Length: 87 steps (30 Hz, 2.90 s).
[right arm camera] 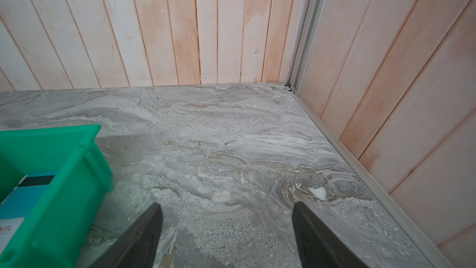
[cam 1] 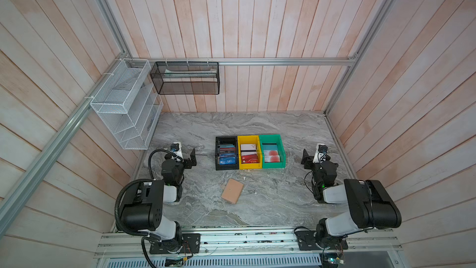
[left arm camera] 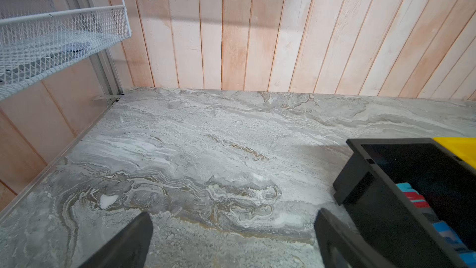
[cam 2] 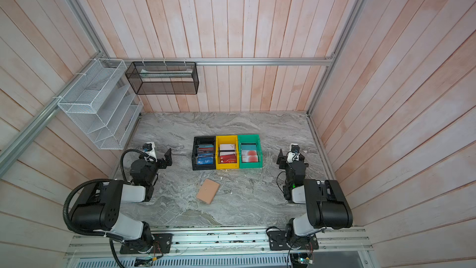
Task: Take the credit cards out of the card holder
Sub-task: Touch the card holder at the center of the table.
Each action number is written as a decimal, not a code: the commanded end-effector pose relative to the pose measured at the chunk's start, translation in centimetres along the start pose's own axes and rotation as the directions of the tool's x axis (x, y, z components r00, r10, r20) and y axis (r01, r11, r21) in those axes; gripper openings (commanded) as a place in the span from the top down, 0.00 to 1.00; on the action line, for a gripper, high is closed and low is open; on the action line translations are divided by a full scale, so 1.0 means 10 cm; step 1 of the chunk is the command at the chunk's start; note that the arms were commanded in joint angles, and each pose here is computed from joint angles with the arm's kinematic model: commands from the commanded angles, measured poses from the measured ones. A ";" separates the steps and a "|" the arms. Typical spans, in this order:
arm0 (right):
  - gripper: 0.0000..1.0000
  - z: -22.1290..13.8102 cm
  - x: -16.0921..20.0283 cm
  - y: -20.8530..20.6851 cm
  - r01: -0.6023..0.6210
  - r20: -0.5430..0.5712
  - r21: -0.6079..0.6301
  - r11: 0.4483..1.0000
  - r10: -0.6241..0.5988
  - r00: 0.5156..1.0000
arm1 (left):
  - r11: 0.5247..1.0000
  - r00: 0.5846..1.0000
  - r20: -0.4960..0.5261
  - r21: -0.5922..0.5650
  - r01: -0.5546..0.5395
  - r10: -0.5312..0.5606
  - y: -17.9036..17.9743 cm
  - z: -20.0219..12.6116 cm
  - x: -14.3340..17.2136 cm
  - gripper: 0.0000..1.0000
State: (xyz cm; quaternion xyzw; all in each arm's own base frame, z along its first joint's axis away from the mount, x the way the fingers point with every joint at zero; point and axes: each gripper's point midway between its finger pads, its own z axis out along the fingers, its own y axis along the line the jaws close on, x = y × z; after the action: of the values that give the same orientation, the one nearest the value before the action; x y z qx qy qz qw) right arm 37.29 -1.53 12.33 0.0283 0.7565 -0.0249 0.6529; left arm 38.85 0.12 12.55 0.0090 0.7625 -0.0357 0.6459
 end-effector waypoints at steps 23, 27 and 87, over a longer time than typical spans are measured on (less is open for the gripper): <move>0.10 0.04 -0.02 -0.03 -0.008 0.001 0.014 1.000 0.008 1.000 | 1.000 1.000 0.016 -0.013 0.001 -0.001 0.02 0.00 -0.02 0.00; 0.10 0.04 -0.02 -0.03 -0.009 0.001 0.015 1.000 0.009 1.000 | 1.000 1.000 0.016 -0.013 0.000 0.000 0.02 0.00 -0.02 0.00; 0.37 -1.60 0.47 3.22 -0.177 -0.413 -0.827 0.533 -0.363 0.835 | 0.786 0.788 -0.487 0.281 0.550 -0.378 -1.76 -1.09 0.58 0.19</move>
State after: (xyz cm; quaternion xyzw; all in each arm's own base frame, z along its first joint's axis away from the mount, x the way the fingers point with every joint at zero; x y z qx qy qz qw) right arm 23.88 31.01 9.95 -0.3190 0.8235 0.2996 0.3611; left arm 26.28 -16.80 10.02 -0.0245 0.8252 -0.3492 0.4432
